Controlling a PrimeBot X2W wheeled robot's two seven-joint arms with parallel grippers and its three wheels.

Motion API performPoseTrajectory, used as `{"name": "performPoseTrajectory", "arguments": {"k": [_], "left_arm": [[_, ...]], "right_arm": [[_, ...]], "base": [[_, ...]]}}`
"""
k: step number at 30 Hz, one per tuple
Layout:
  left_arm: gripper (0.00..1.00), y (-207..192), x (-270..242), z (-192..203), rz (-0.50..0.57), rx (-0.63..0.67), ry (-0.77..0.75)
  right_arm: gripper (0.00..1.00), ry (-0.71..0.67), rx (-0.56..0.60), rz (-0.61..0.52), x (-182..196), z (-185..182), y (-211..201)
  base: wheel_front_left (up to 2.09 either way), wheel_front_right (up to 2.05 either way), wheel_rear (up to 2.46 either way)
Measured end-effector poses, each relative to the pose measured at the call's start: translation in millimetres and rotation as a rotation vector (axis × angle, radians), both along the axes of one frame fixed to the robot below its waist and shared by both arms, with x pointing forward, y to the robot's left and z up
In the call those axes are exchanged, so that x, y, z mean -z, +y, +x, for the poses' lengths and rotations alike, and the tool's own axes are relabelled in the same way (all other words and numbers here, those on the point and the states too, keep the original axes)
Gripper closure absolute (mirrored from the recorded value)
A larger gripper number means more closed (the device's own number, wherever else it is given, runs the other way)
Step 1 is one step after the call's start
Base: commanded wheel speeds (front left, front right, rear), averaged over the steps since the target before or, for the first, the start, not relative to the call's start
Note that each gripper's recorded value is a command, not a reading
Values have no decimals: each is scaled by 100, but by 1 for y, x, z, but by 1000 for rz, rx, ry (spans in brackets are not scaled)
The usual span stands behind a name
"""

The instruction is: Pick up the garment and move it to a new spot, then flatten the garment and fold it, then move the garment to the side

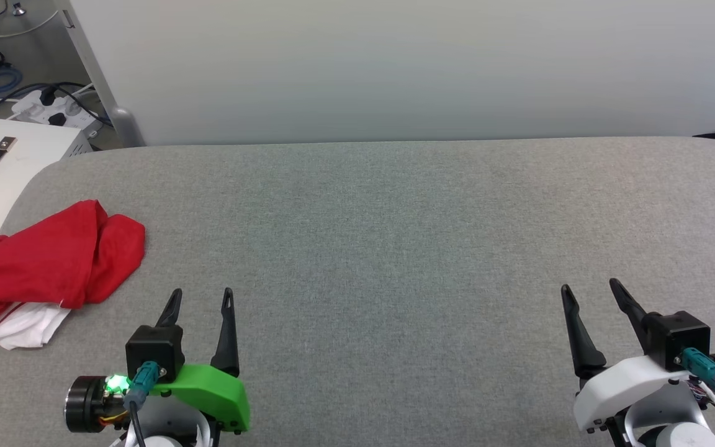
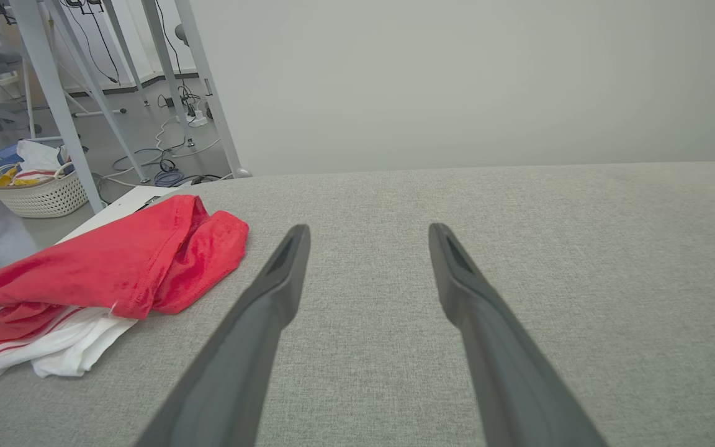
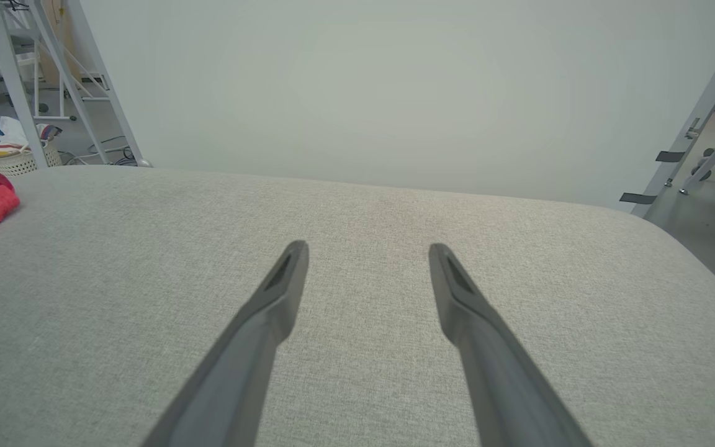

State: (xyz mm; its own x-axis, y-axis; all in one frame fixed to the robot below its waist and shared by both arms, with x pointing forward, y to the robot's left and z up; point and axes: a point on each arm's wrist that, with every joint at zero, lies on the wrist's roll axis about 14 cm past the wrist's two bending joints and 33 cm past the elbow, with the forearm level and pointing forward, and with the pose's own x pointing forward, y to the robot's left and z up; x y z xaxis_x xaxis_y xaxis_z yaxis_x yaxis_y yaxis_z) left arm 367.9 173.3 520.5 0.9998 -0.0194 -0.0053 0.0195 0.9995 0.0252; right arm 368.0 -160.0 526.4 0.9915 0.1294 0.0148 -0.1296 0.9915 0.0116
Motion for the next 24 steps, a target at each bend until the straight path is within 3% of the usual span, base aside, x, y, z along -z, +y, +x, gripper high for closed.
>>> {"name": "performPoseTrajectory", "arguments": {"k": [24], "left_arm": [[0, -9, 1, 3, -34, 39, -25]], "right_arm": [[0, -45, 35, 67, -7, -1, -12]], "base": [[0, 0, 0]]}}
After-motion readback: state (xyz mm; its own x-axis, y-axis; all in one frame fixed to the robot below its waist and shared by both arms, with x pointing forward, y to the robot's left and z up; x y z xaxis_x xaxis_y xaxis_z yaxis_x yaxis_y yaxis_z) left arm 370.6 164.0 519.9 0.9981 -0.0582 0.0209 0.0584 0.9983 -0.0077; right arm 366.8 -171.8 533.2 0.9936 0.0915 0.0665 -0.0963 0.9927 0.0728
